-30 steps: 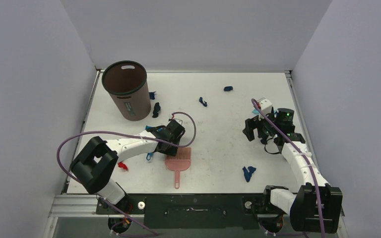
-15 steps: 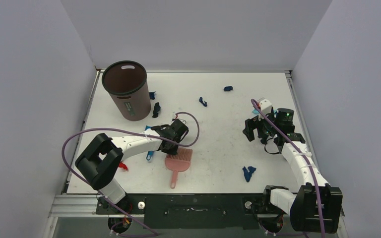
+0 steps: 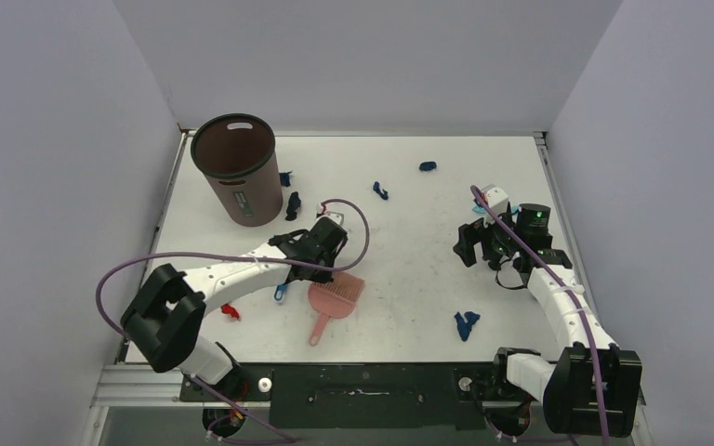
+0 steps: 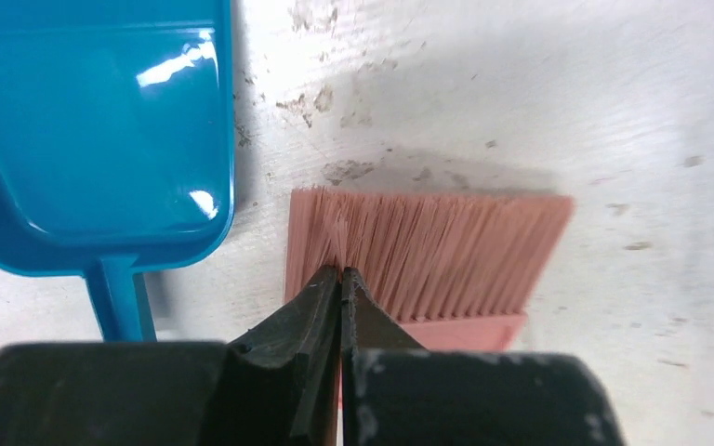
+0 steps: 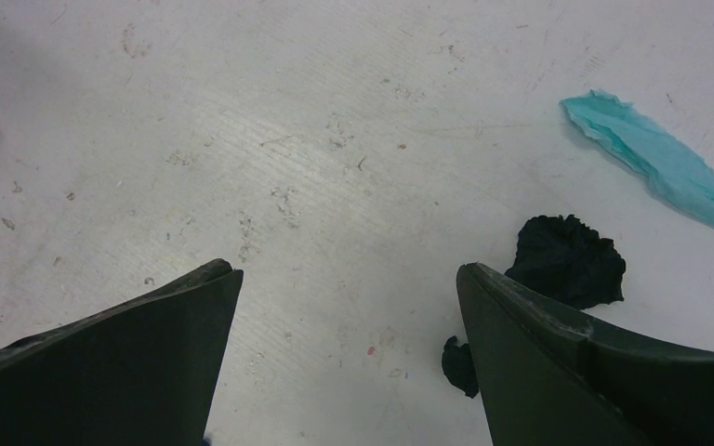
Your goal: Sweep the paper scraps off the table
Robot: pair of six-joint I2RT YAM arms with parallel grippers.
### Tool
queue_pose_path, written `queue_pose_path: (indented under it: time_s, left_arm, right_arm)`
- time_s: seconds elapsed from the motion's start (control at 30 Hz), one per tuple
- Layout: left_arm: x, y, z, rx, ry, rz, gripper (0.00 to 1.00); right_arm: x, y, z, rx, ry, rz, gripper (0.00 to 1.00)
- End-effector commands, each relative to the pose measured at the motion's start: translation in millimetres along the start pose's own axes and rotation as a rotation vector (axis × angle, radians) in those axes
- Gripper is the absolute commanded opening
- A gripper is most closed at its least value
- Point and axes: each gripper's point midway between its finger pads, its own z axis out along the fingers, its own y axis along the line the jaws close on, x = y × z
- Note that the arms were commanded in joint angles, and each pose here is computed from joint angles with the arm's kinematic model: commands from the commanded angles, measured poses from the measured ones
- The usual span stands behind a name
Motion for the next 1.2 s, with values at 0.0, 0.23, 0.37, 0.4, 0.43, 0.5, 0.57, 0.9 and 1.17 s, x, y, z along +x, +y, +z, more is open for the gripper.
queue_pose_path:
  time_s: [0.0,0.23,0.37,0.4,0.43,0.5,0.57,0.9,1.17]
  left_arm:
    - [-39.4,-10.1,-30.8,0.091,-0.166,-0.153,0.0]
    - [-24.8,0.5,-38.7,0.048,-0.138,-0.193,0.53]
    - [6.2,4.5,-45.9,0.042,-0.092,-0.203,0.55]
    - [14.0,6.2,-47.3,0.04,-0.084,-0.204,0.54]
    - [23.5,9.7,-46.7,0.033,-0.073,-0.206,0.51]
    - [35.6,11.3,-46.7,0.041,-0.059,-0.217,0.44]
    - [43.7,11.0,-44.8,0.052,-0.05,-0.223,0.39]
    - [41.2,2.9,-27.0,0.041,-0.071,-0.243,0.35]
    - [21.0,-5.6,-13.7,0.002,-0.085,-0.238,0.29]
  right_arm:
    - [-27.6,3.4,-0.7,-0.039,-0.073,-0.037,0.9]
    - [-30.2,4.0,-3.5,-0.033,-0.081,-0.045,0.9]
    - [-31.5,4.5,-5.6,-0.032,-0.088,-0.049,0.9]
    - [-31.5,5.0,-5.8,-0.034,-0.089,-0.051,0.9]
    - [-31.9,5.5,-5.9,-0.036,-0.091,-0.053,0.9]
    - [-31.4,5.5,-5.0,-0.039,-0.089,-0.054,0.9]
    - [-31.3,5.9,-3.8,-0.043,-0.084,-0.055,0.9]
    - [-29.8,7.2,-3.4,-0.049,-0.076,-0.057,0.9]
    - [-29.3,8.4,-5.4,-0.05,-0.075,-0.061,0.9]
